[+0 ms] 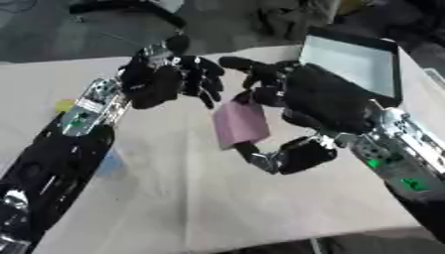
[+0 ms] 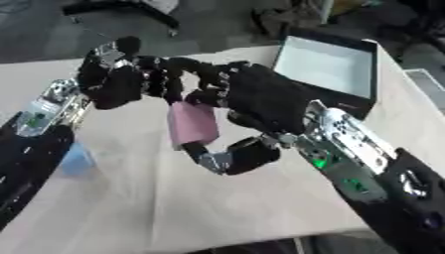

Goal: Pick up the objects with one hand, pass them to the other hand, and then place them into the box on the other side of the table.

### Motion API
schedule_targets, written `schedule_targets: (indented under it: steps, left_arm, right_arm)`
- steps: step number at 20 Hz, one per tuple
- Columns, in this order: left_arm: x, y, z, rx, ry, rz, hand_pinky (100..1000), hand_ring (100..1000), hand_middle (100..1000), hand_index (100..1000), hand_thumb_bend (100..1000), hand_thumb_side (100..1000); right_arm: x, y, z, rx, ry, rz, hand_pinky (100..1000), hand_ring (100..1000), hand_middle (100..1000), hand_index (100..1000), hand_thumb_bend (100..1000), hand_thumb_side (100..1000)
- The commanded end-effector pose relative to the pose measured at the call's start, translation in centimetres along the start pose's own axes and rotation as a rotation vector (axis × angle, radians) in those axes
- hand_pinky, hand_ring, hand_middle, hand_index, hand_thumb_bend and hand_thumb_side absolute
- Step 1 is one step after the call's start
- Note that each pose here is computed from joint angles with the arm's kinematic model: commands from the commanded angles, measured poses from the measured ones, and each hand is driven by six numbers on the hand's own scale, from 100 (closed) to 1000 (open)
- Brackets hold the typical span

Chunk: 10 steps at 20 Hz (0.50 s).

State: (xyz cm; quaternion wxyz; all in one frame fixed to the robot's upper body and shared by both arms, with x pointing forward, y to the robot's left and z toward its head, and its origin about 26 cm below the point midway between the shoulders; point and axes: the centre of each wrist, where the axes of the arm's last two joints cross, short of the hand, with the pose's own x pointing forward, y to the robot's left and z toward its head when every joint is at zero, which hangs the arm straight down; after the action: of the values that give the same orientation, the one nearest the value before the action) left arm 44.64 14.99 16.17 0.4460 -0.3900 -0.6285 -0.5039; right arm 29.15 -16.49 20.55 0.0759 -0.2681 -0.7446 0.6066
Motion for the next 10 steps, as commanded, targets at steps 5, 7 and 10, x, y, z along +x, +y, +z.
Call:
schedule_targets:
  steps: [5,7,10]
  left_arm:
    - [4.4,2.1,3.9,0.053,-0.082,-0.182,683,683,651,819,155,1000]
    - [6.2,2.5,5.6,0.074,-0.123,-0.243,683,682,652,821,123,1000]
    - [8.3,2.7,8.3,0.108,-0.173,-0.321,682,680,649,820,100,945]
  right_arm:
    - [-2.4,-0.7,3.4,0.031,0.180,0.092,596,730,1000,244,100,683]
    - [-3.3,-0.8,5.1,0.057,0.260,0.134,600,733,1000,238,100,681]
    - [-4.8,-0.8,7.9,0.105,0.384,0.205,583,737,1000,235,100,651]
